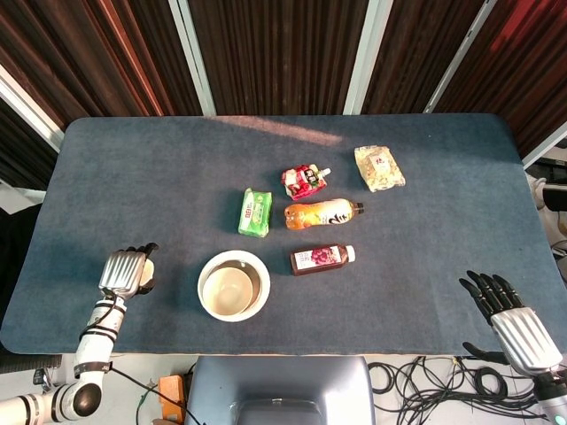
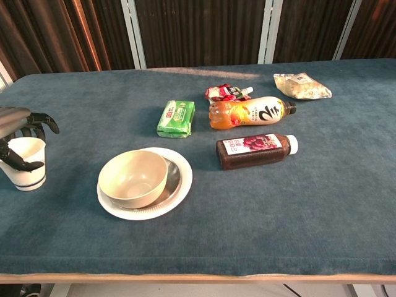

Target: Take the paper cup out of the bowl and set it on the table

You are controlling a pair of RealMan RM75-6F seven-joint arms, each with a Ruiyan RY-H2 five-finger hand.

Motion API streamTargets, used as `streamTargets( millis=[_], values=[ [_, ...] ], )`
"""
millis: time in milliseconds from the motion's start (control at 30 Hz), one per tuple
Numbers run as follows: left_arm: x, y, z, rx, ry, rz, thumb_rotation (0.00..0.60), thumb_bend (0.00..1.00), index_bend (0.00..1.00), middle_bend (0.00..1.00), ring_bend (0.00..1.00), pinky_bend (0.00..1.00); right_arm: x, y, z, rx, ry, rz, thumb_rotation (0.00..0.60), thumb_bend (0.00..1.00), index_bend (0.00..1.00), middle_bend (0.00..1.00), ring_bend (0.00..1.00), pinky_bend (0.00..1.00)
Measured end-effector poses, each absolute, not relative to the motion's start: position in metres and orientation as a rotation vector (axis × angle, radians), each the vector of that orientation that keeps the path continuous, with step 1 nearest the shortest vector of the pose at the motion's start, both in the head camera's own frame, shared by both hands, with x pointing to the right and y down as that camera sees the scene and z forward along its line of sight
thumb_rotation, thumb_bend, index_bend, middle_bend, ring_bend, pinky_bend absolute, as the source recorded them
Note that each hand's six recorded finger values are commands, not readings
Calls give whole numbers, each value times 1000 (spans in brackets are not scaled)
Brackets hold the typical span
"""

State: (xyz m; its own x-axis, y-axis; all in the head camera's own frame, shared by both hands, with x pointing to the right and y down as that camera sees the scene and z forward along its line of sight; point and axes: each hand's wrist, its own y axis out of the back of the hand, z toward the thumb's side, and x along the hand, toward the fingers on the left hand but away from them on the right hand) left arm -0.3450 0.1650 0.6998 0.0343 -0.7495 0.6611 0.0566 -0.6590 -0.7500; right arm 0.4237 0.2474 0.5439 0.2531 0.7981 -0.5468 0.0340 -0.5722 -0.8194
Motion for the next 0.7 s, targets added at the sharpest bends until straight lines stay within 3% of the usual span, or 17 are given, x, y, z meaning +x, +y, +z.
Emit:
streamTargets(
  millis=[233, 300, 400, 700],
  values=[
    [-345, 168, 704, -1735, 689, -1692, 600, 270, 72, 194, 216, 406, 424, 248, 543, -1826, -760, 1380, 600, 16, 0, 0, 0, 30],
    [-345, 168, 704, -1747, 685, -1693, 600, 269, 11, 100, 132, 341, 424, 248, 543, -1825, -761, 1378, 600, 16, 0, 0, 0, 30],
    [-345, 168, 698, -1764, 696, -1678, 600, 273, 0, 11, 33, 272, 424, 248, 542, -1824, -764, 1375, 600, 16, 0, 0, 0, 30],
    [-353, 163, 657, -1742, 765, -1573, 600, 274, 0, 0, 0, 202, 423, 249, 544, -1825, -750, 1377, 600, 16, 0, 0, 0, 31]
  ],
)
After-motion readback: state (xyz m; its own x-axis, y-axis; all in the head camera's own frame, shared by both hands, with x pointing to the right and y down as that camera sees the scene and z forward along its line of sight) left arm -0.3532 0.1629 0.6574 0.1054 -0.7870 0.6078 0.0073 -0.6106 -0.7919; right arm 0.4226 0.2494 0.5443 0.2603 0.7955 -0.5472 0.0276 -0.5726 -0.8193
